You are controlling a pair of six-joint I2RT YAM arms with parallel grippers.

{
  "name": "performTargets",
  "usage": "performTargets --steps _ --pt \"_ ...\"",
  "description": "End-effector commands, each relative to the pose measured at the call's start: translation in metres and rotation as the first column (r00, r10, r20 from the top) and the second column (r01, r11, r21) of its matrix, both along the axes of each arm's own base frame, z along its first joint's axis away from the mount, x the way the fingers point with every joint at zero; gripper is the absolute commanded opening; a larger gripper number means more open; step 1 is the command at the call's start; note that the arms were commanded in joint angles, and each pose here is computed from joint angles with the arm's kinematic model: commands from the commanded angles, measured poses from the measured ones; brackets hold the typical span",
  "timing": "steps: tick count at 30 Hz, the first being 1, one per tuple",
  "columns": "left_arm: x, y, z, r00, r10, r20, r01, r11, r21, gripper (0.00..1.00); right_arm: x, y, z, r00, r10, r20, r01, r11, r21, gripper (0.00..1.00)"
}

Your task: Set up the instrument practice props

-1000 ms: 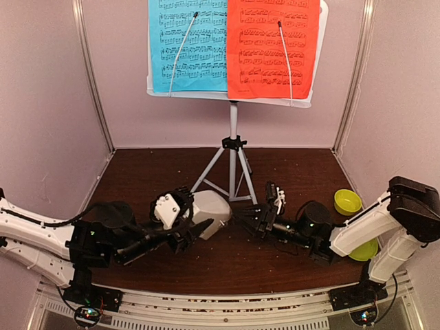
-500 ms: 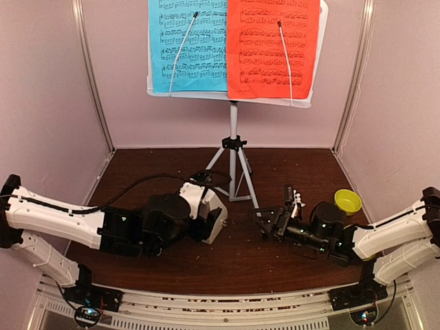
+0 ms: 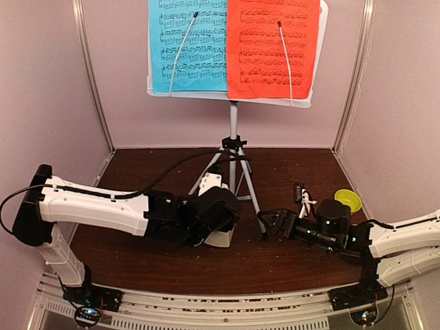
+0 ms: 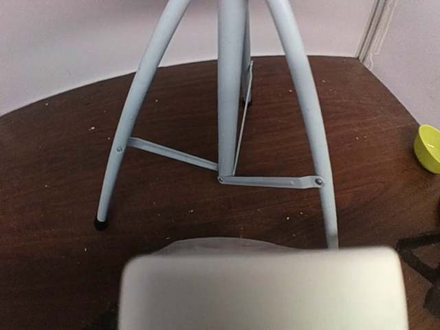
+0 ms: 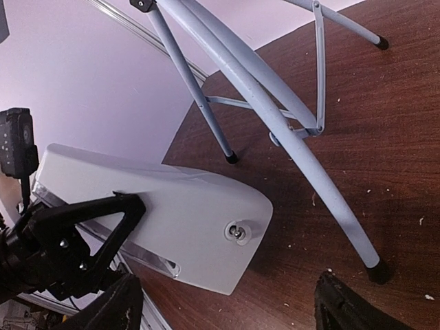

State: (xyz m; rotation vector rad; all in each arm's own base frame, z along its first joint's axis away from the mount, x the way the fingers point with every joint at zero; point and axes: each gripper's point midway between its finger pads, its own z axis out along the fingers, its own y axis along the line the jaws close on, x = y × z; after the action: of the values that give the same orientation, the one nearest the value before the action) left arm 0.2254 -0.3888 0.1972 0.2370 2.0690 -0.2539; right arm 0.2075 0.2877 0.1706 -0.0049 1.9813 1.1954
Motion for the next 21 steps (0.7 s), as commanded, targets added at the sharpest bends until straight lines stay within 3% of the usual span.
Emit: performTargets --steps 1,14,17,21 --pt "0.014 0.003 0.015 0.99 0.138 0.013 -0.137 0.987 -0.081 0.07 0.005 -0.004 0.007 0.999 -0.027 0.03 0.027 0.999 -0.023 0.86" --pt "0.02 -0.01 -0.018 0.986 0.165 -0.028 -0.167 0.983 -0.077 0.1 0.004 -0.003 0.01 0.999 -0.018 0.043 0.019 0.999 -0.028 0.86" --pt "0.019 -0.016 -0.025 0.99 0.131 -0.047 -0.135 0.987 -0.091 0.14 0.005 -0.002 0.011 0.999 -0.015 0.05 0.017 0.999 -0.032 0.86" --pt "0.015 -0.018 -0.032 0.998 0.056 -0.034 -0.058 0.995 -0.084 0.12 0.005 -0.003 0.012 0.998 -0.014 0.058 0.017 0.999 -0.049 0.87"
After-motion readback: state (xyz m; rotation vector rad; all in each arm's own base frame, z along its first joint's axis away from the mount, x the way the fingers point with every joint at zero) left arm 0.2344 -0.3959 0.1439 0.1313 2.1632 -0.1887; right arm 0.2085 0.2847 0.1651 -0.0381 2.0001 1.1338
